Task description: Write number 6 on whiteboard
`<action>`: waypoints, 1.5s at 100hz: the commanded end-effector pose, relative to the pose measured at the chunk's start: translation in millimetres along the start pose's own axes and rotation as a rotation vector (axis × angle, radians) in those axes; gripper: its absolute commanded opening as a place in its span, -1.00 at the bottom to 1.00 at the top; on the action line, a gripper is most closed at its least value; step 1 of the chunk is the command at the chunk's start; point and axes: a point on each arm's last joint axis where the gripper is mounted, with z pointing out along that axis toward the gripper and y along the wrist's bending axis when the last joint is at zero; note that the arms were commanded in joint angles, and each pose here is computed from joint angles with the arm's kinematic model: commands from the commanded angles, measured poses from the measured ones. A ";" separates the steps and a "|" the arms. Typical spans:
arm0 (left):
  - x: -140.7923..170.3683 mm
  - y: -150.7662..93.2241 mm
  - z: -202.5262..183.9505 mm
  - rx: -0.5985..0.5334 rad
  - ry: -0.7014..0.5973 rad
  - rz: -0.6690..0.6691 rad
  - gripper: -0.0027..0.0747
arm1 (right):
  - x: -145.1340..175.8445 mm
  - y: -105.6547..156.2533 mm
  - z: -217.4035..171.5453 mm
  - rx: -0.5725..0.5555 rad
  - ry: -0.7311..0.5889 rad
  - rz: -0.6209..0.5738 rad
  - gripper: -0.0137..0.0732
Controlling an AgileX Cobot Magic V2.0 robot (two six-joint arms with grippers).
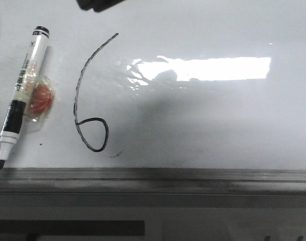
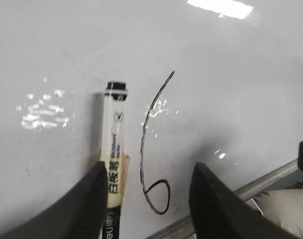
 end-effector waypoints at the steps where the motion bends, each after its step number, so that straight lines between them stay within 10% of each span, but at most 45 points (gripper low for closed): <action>1: -21.9 -7.5 -16.5 0.039 -0.160 0.058 -0.53 | -18.4 1.2 -20.6 -0.006 -0.137 -0.010 -0.84; 8: -25.1 -9.1 -28.2 0.058 -0.212 0.070 -0.99 | -19.8 1.2 -27.6 -0.003 -0.165 -0.026 -0.84; 86: 19.0 8.1 -84.6 0.086 -0.435 0.345 -0.98 | 112.5 -16.0 -124.3 -0.015 -0.699 -0.123 -0.84; 150: 20.1 8.4 -84.1 0.087 -0.422 0.337 -0.98 | 146.0 -20.3 -135.3 -0.021 -0.764 -0.124 -0.84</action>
